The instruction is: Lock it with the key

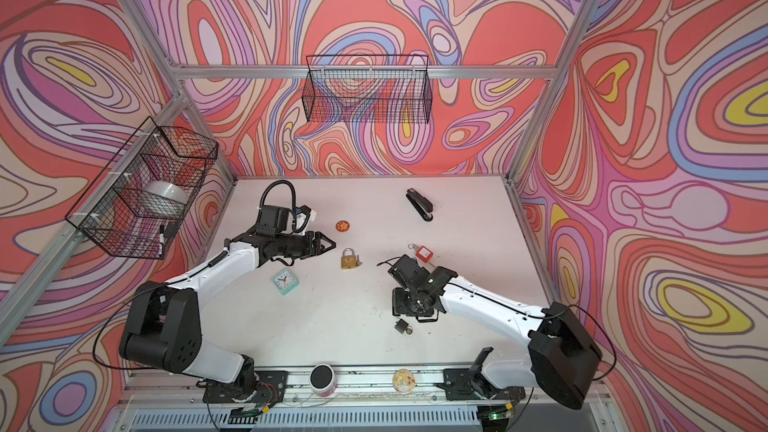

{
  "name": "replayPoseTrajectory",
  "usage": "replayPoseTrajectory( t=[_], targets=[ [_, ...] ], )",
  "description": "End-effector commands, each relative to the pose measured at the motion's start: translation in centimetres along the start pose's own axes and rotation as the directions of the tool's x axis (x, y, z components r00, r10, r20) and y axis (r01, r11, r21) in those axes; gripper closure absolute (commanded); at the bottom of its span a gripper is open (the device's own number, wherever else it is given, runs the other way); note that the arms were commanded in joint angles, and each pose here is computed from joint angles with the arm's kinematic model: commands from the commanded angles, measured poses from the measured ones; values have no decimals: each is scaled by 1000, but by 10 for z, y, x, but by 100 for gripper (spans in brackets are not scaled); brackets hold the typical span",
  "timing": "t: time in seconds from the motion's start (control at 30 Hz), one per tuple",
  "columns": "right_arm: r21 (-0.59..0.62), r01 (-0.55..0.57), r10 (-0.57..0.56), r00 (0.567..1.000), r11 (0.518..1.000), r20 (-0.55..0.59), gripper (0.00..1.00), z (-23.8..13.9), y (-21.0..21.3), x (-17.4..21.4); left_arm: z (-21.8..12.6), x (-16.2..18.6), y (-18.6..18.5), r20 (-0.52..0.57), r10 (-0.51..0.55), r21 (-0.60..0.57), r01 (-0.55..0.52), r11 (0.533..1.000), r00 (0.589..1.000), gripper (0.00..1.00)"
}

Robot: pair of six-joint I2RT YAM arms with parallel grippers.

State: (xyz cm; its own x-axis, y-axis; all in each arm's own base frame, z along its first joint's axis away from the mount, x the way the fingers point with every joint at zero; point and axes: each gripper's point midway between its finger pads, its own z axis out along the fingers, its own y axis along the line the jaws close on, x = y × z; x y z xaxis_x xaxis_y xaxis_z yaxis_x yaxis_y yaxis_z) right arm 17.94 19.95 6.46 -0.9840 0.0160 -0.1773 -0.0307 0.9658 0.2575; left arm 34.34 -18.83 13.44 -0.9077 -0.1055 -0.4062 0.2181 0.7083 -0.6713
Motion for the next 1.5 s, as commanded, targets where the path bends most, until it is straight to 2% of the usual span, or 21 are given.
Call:
replayPoseTrajectory(
  t=[0.0,0.17,0.43,0.67,0.83,1.2,1.33,1.47],
  targets=[
    [-29,0,-1,1000,1000,-31,35,7,6,10,4,2,-4,-11,13,3,-13,1000,1000,42],
    [-45,70,-73,994,997,-86,36,22,12,23,6,6,-7,-18,14,3,-14,1000,1000,41],
    [2,121,-120,986,993,-112,36,35,13,26,6,8,-9,-21,18,2,-18,1000,1000,42],
    [15,153,-149,976,988,-157,43,43,21,44,7,10,-8,-26,18,4,-18,1000,999,42],
    [99,183,-163,970,978,-179,47,48,15,49,8,13,-7,-32,16,5,-16,1000,999,42],
    [191,177,-144,974,966,-174,64,47,-1,46,5,17,-12,-40,16,17,-15,1000,999,41],
    [170,207,-181,971,963,-155,75,42,4,42,9,24,-32,-84,77,92,-69,993,994,41],
    [146,221,-206,972,964,-109,79,33,10,34,13,39,-46,-134,66,157,-45,987,989,41]
  ],
)
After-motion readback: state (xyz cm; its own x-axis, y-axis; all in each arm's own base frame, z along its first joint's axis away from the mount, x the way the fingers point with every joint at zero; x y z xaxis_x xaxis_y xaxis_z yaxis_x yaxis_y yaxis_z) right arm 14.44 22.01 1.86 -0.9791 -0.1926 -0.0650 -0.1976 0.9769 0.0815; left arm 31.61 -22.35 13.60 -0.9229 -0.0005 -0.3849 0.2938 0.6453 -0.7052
